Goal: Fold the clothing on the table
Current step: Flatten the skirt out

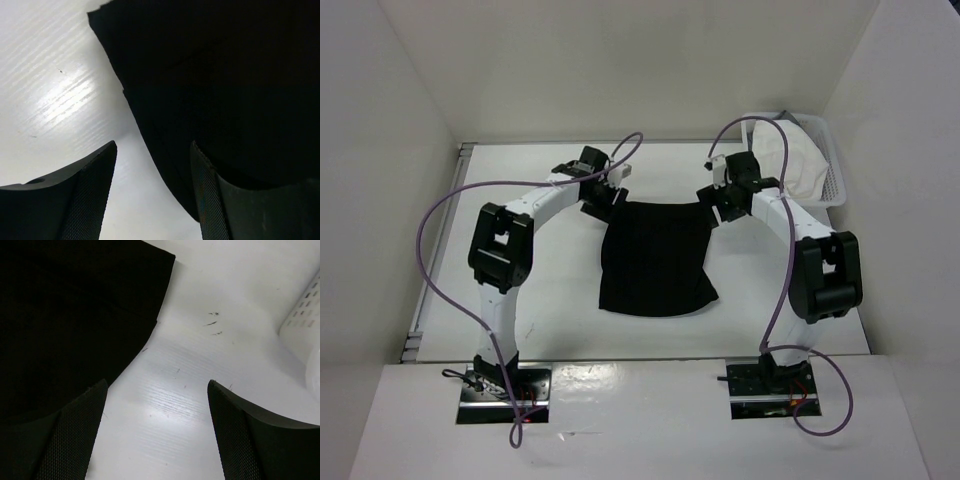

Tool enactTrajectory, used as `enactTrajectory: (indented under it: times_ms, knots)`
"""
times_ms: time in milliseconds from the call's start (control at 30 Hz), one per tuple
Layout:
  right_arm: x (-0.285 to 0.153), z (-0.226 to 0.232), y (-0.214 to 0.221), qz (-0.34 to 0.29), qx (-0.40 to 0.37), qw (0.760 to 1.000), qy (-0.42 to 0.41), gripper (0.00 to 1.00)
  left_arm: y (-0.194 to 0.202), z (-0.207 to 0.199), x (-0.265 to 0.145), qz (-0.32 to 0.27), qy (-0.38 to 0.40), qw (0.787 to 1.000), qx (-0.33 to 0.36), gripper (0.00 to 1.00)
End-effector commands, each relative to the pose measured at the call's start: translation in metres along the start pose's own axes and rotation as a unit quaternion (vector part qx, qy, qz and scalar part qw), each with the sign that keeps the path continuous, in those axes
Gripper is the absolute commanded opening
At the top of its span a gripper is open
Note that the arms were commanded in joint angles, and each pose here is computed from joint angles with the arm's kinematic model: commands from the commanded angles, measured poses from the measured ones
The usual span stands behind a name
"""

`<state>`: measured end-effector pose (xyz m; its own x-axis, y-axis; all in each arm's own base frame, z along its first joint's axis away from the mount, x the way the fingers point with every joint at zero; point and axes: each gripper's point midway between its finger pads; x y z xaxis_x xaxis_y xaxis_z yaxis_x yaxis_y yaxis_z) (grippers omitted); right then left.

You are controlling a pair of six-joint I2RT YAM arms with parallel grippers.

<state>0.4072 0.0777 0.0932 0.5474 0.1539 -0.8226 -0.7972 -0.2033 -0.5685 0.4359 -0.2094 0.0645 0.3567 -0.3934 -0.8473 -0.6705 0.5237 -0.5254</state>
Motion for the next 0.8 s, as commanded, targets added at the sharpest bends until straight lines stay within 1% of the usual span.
enactTrajectory:
  times_ms: [0, 67, 100, 233, 300, 333, 367, 467, 533, 567, 667, 700, 767]
  knots:
    - [-0.028, -0.001, -0.019, -0.048, -0.013, 0.999, 0.011, 0.85, -0.034, 0.015, -0.002, -0.042, -0.039, 0.998, -0.008, 0.68]
    - [-0.032, -0.001, -0.018, -0.050, -0.013, 0.999, 0.011, 0.85, -0.046, 0.015, -0.002, -0.050, -0.043, 0.998, -0.007, 0.68]
    - [-0.030, -0.001, -0.012, -0.044, -0.012, 0.999, 0.011, 0.85, -0.045, 0.016, 0.005, -0.046, -0.042, 0.998, -0.008, 0.68]
    - [-0.037, -0.005, -0.007, -0.048, -0.008, 0.999, 0.014, 0.85, -0.049, 0.020, 0.009, -0.044, -0.047, 0.998, -0.008, 0.68]
    - [-0.040, -0.008, -0.009, -0.053, -0.004, 0.998, 0.013, 0.85, -0.050, 0.020, 0.015, -0.044, -0.042, 0.998, -0.008, 0.68]
    - [-0.044, -0.012, -0.011, -0.059, 0.000, 0.998, 0.017, 0.85, -0.057, 0.022, 0.013, -0.050, -0.043, 0.998, -0.007, 0.68]
    - [-0.045, -0.016, -0.011, -0.059, 0.004, 0.998, 0.019, 0.85, -0.054, 0.023, 0.021, -0.040, -0.041, 0.998, -0.009, 0.68]
    - [-0.051, -0.019, -0.014, -0.069, 0.007, 0.997, 0.023, 0.85, -0.055, 0.022, 0.027, -0.035, -0.034, 0.999, -0.010, 0.68]
    - [-0.055, -0.021, -0.016, -0.075, 0.010, 0.997, 0.022, 0.85, -0.052, 0.022, 0.035, -0.030, -0.028, 0.999, -0.011, 0.66]
    - [-0.055, -0.021, -0.016, -0.075, 0.010, 0.997, 0.022, 0.85, -0.062, 0.023, 0.031, -0.042, -0.031, 0.999, -0.009, 0.66]
    - [-0.053, -0.021, -0.012, -0.070, 0.010, 0.997, 0.021, 0.85, -0.059, 0.024, 0.039, -0.029, -0.028, 0.999, -0.012, 0.64]
    - [-0.054, -0.024, -0.012, -0.070, 0.013, 0.997, 0.024, 0.85, -0.068, 0.026, 0.037, -0.040, -0.030, 0.999, -0.014, 0.62]
    - [-0.054, -0.024, -0.012, -0.070, 0.014, 0.997, 0.024, 0.85, -0.064, 0.026, 0.041, -0.029, -0.028, 0.999, -0.016, 0.61]
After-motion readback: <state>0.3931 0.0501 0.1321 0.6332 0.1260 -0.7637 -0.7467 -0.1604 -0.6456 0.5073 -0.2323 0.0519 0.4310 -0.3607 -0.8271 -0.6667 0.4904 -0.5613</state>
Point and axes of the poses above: each gripper's point midway between its finger pads, its own x axis out along the fingers, its own z axis along the line the jaws close on, y = z × x, and after that the axes turned 10 degrees about x, right-handed
